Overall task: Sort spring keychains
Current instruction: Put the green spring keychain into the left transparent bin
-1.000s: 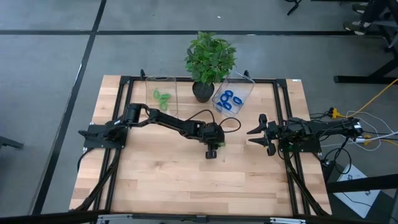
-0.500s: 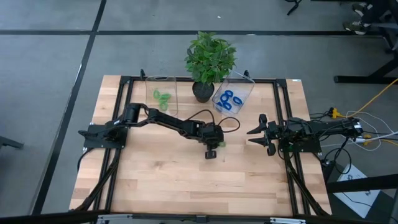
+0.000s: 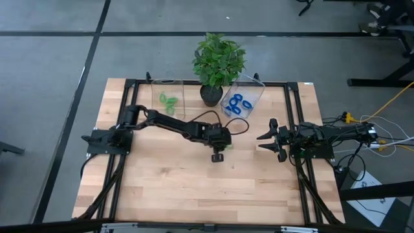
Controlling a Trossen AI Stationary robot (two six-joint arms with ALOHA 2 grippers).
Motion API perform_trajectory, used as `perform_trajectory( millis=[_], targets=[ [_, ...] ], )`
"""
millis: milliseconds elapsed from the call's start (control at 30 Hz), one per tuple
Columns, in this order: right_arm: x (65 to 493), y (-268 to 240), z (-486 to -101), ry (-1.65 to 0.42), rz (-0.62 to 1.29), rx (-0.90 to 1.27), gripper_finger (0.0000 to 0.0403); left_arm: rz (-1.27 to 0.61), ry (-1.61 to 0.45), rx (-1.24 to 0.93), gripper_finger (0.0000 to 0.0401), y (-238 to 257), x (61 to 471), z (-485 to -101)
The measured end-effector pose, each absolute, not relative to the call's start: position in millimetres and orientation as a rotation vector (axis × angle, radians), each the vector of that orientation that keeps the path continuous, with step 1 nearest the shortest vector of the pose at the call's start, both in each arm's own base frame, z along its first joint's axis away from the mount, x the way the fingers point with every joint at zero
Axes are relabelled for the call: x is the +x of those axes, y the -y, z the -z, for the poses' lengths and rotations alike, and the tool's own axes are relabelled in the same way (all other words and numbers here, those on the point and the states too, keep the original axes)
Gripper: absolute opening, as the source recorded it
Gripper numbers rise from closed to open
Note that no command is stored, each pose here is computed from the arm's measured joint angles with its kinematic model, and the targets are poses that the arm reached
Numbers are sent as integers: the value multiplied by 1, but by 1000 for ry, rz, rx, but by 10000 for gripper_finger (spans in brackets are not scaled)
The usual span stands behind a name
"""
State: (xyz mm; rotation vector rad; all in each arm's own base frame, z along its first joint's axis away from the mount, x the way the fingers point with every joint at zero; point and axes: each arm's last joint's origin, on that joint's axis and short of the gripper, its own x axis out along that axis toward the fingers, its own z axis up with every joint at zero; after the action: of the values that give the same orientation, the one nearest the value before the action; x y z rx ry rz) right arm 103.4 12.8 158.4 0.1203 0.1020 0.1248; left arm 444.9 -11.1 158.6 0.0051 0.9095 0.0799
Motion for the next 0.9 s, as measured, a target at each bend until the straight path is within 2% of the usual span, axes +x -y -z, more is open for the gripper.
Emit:
perform_trajectory(
  millis=[400, 667, 900],
  targets=[
    [103, -13, -158, -102, -125, 120, 154, -189, -722, 21, 40, -15, 432, -229],
    [103, -13, -158, -102, -125, 120, 154, -296, -547, 15, 40, -34, 407, -293],
    [103, -13, -158, -102, -125, 120, 154, -313, -392, 44, 44, -35, 377, -348]
  ],
)
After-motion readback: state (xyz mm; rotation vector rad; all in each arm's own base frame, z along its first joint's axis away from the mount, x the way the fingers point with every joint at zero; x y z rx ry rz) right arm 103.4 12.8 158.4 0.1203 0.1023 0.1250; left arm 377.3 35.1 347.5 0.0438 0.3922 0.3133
